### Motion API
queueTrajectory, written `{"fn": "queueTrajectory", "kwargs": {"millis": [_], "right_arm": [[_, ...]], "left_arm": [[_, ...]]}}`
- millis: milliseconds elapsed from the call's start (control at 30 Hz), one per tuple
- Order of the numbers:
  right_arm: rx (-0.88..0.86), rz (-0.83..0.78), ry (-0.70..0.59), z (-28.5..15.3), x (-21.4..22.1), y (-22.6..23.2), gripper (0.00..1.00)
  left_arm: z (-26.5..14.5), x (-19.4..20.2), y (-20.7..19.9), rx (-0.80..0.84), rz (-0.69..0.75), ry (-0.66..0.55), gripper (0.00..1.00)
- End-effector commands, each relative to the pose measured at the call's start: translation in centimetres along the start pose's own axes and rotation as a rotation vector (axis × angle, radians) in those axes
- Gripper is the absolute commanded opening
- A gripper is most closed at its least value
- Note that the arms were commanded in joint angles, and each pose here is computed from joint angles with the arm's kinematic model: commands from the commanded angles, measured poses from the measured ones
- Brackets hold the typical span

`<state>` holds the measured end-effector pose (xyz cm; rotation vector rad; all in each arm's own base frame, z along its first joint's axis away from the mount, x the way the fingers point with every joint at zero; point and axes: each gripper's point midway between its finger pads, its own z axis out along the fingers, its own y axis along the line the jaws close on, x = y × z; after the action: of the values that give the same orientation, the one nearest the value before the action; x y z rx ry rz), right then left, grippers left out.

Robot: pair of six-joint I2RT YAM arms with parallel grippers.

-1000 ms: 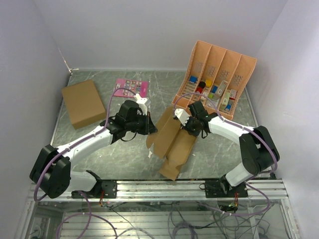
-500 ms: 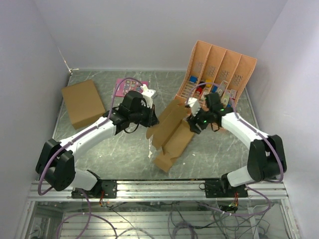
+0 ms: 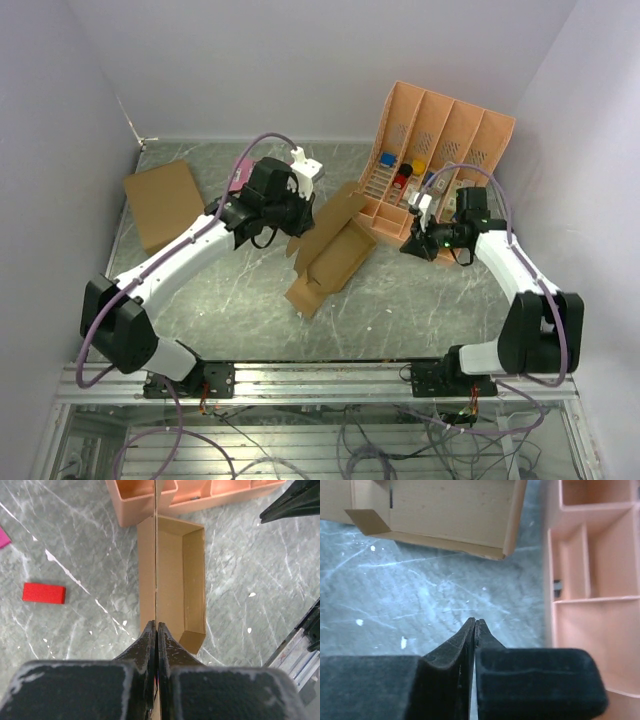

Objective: Fold the paper box

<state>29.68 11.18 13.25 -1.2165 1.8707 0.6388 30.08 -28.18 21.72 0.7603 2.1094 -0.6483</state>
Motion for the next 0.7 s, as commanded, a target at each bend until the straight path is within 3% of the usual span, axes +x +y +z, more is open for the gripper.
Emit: {"fn": "queueTrajectory", "kwargs": {"millis": [0,267,433,667], "right_arm": [[-0.015,0.290,0.050,1.9,2.2,0.3,0.00],[0.231,0.597,0.206,6.4,5.1,1.0,0.00],[0.352,0.699,0.315,7.2,7.3,0.7,0.00],[0.346,0.767,0.335,8.4,7.1,1.2,0.00]], "left_arm": [[0.6,3.1,0.7,-0.033,-0.060,0.148,0.07],[1.2,3.5,0.0,0.005,-0.096,0.140,0.07],[1.6,3.5,-0.5,0.029,-0.127,0.143,0.07],[2.0,3.5,-1.9,0.104,-0.169,0.137,0.07]]}}
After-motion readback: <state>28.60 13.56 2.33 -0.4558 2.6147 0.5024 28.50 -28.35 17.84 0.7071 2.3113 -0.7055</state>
